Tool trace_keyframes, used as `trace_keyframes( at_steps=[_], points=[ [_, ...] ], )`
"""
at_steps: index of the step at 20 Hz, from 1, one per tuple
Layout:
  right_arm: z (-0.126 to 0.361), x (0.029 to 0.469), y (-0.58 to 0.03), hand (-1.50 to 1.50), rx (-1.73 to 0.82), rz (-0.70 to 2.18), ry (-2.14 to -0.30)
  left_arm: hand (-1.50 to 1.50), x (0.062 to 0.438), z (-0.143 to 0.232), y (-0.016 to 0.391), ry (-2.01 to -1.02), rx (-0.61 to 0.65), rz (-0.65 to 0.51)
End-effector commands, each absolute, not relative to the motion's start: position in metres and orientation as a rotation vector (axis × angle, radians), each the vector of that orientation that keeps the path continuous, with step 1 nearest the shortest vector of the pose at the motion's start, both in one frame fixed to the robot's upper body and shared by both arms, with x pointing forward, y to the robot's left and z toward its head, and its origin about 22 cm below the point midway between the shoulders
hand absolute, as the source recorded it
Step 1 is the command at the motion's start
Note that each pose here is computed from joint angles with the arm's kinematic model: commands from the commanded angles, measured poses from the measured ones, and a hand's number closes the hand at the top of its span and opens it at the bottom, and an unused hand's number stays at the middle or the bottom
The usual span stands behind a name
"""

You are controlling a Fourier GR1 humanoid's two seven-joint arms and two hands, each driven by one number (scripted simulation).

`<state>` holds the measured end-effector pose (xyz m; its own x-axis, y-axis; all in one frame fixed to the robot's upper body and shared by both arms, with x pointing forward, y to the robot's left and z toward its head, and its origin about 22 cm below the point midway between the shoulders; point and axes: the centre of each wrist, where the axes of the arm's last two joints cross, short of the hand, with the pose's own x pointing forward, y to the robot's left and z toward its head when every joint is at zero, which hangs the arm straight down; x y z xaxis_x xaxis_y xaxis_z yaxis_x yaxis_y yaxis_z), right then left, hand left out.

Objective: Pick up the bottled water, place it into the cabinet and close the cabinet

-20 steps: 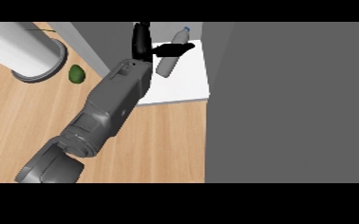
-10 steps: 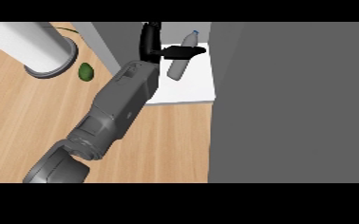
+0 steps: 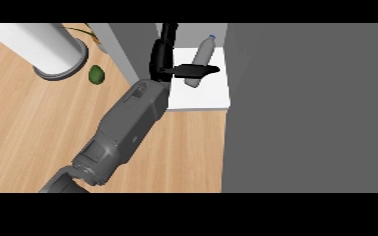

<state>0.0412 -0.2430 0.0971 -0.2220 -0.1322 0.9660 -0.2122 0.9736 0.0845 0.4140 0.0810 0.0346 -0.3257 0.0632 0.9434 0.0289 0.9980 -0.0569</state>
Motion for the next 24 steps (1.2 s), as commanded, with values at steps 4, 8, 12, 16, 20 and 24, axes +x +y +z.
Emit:
trace_keyframes(
  at_steps=[4, 8, 12, 16, 20, 24],
  points=[
    [0.121, 0.032, -0.243, -1.50, 0.227, 0.082, -1.826, -1.50, 0.376, 0.022, 0.065, -1.864, -0.322, 0.002],
    [0.123, 0.043, -0.242, -1.50, 0.222, 0.102, -1.840, -1.50, 0.350, 0.015, 0.057, -1.871, -0.433, 0.037],
    [0.131, 0.032, -0.235, -1.50, 0.204, 0.063, -1.833, -1.50, 0.326, 0.019, 0.064, -1.906, -0.511, 0.028],
    [0.117, 0.036, -0.242, -1.50, 0.200, 0.140, -1.824, -1.50, 0.292, 0.017, 0.075, -1.893, -0.574, 0.034],
    [0.128, 0.032, -0.237, -1.50, 0.300, 0.269, -1.804, 1.50, 0.261, 0.004, 0.085, -1.865, -0.552, 0.029],
    [0.133, 0.031, -0.241, 1.50, 0.323, 0.464, -1.727, 1.50, 0.243, 0.007, 0.113, -1.817, -0.548, 0.042]
  ],
)
